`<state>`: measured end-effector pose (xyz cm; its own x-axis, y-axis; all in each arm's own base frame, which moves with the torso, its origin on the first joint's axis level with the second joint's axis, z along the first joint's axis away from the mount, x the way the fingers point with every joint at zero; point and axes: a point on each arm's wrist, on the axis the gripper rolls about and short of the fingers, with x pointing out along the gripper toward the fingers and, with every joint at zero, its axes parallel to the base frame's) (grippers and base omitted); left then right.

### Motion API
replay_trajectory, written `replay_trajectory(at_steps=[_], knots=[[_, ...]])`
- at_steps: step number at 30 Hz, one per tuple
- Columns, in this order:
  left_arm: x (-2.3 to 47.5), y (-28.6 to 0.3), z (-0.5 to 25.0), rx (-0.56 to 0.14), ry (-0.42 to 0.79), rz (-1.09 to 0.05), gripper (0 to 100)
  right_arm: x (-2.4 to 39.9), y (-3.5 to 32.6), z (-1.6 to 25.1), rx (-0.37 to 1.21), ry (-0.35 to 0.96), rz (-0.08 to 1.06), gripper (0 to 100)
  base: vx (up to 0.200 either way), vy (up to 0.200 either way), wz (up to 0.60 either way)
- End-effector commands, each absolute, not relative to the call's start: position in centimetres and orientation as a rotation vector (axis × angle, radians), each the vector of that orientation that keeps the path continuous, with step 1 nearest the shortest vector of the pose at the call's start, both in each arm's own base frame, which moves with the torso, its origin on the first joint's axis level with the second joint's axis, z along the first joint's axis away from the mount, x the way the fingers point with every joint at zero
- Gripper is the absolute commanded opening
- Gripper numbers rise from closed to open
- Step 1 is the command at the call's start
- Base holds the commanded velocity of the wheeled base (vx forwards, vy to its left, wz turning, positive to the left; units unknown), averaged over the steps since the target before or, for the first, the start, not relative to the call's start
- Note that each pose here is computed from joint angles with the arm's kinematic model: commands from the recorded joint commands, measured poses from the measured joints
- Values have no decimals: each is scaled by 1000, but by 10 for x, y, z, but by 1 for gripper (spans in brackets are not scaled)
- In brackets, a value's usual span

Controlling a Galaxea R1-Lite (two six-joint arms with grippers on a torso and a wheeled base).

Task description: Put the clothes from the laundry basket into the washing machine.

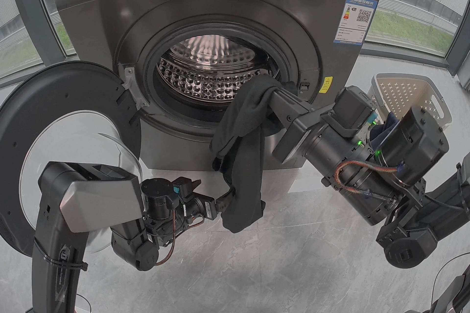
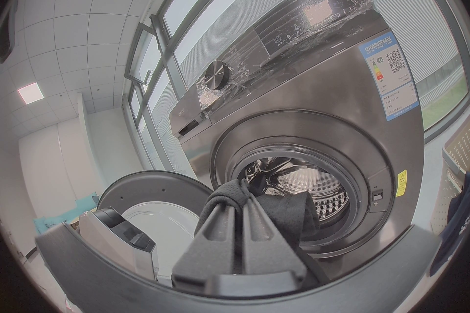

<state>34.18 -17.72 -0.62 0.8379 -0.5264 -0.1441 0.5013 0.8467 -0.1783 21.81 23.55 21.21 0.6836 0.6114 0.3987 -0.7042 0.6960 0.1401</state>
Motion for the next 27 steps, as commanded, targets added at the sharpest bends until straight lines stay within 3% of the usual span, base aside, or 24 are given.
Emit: replay_trajectory(at_steps=[1,27], knots=[[344,-177,-14,-134,201,-541,100,217,238,211,295,-333,757,0,0,0,0],[374,-180,-33,-150,154,-529,100,216,241,205,289,-313,761,0,0,0,0]])
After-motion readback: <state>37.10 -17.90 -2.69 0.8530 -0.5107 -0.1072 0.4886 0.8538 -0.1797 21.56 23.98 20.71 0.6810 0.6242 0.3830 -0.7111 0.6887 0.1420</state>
